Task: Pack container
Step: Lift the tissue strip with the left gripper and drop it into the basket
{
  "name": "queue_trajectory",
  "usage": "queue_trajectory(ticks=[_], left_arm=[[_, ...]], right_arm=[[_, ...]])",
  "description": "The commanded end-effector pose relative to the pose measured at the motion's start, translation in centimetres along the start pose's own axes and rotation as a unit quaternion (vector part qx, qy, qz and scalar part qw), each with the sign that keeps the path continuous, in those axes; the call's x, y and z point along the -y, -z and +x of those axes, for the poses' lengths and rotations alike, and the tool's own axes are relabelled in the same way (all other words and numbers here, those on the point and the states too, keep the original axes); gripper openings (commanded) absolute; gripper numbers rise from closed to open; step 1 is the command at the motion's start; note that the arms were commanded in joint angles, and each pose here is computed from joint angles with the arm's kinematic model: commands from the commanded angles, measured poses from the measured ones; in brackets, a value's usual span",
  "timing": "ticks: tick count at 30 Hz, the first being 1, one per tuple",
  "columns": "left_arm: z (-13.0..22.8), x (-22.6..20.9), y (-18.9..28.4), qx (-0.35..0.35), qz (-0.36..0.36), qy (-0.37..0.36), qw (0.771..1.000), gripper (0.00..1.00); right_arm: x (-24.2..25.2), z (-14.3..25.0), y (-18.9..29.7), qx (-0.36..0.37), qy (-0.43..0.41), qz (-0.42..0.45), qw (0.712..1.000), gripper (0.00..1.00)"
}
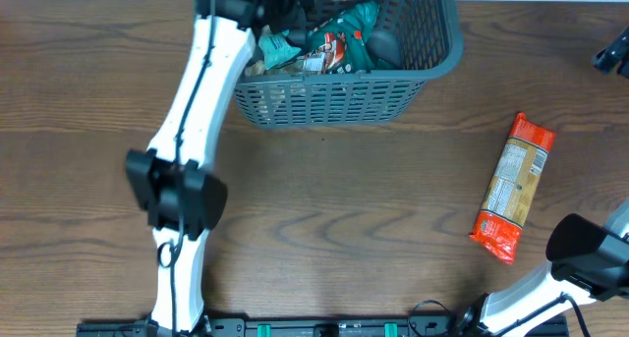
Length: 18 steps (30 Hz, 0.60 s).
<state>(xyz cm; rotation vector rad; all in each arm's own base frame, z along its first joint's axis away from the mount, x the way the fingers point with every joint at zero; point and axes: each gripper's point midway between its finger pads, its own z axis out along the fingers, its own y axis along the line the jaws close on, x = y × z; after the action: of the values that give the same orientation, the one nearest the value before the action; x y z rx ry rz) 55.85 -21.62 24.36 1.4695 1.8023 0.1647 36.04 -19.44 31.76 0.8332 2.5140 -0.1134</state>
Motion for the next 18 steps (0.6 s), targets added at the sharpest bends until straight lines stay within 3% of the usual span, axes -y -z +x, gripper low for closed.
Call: queue_trajectory(ticks=[1, 5, 6, 8, 13, 18], left_arm=[[1.3, 0.8, -2.0, -0.015, 0.014, 0.040, 0.999, 0.43], [2.6, 1.9, -2.9, -0.034, 0.034, 0.078, 0.996, 0.60], [2.8, 2.0, -2.8, -0.037, 0.037, 0.079, 0.995, 0.70], [3.0, 1.6, -1.9, -0.048, 0.029, 0.080, 0.995, 0.99], [3.0, -3.2, 5.1, -0.089, -0.088, 0.125, 0.984, 0.98], [3.8, -5.9, 17.4, -0.083, -0.175, 0.256, 0.947, 0.98]], right_arm=[[-0.1, 0.2, 0.1, -0.004, 0.008, -0.004, 1.000, 0.99], [-0.1, 0.4, 0.1, -0.007, 0.008, -0.003, 1.000, 0.99], [-0.1, 0.4, 0.1, -0.007, 0.008, -0.003, 1.000, 0.99], [-0.1, 0.4, 0.1, -0.007, 0.008, -0.004, 1.000, 0.99], [-0.1, 0.3, 0.1, -0.006, 0.008, -0.004, 1.000, 0.99], [-0.3, -0.7, 0.1, 0.015, 0.006, -0.009, 1.000, 0.99]])
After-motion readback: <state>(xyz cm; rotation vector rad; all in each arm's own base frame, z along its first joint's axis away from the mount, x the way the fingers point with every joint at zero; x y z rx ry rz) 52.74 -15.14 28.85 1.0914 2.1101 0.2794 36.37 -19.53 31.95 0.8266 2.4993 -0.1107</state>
